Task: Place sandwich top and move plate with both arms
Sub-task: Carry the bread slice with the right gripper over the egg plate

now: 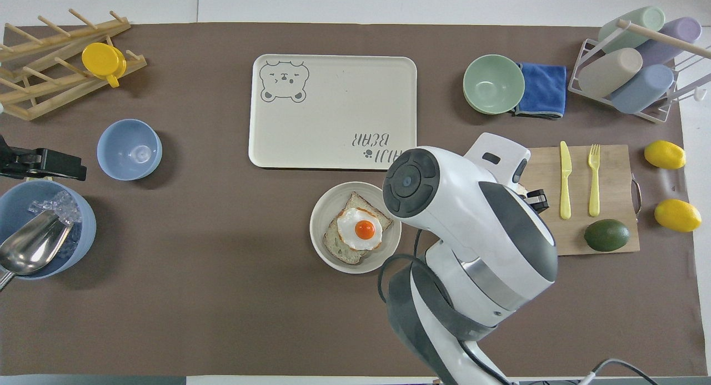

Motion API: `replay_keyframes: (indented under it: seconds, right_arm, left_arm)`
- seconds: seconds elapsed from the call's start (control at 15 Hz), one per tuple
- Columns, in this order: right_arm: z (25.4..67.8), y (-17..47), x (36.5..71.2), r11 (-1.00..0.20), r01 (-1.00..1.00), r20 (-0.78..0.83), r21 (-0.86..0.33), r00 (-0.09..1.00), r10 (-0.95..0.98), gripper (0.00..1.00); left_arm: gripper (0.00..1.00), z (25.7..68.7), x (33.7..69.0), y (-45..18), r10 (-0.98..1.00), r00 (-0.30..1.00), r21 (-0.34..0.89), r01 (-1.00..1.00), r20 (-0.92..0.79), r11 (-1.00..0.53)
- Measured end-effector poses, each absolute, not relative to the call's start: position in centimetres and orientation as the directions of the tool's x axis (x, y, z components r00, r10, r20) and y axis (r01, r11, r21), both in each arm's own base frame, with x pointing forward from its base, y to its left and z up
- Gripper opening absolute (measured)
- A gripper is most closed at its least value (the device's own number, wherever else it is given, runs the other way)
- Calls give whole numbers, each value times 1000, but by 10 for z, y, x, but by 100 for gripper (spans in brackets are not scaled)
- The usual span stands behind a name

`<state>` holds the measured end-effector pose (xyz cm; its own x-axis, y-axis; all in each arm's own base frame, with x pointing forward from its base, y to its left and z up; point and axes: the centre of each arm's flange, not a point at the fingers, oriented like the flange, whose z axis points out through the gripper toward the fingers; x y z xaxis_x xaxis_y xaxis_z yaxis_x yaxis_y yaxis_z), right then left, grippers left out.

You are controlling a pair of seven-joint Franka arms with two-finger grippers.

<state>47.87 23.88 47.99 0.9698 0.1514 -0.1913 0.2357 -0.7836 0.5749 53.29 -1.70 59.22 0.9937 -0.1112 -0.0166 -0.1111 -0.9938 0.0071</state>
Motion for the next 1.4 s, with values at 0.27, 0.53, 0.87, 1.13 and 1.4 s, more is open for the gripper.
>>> replay_keyframes:
  seconds: [0.27,0.53,0.87,1.13,1.4]
  right_arm:
    - [477,281,469,-816,289,-136,500,957,255,10]
    - [476,319,481,-841,313,-115,441,949,293,10]
    - [480,358,480,-838,377,-127,395,926,356,10]
    - [413,412,460,-797,435,-203,418,900,385,10]
    - [391,414,469,-839,342,-193,424,939,285,10]
  left_arm:
    - [100,592,533,-17,-111,994,7,-111,-17,-994]
    - [100,592,533,-17,-111,994,7,-111,-17,-994]
    - [100,592,533,-17,-111,994,7,-111,-17,-994]
    - [100,592,533,-19,-115,993,7,-114,-18,-993]
    - [100,592,533,-19,-115,993,7,-115,-19,-993]
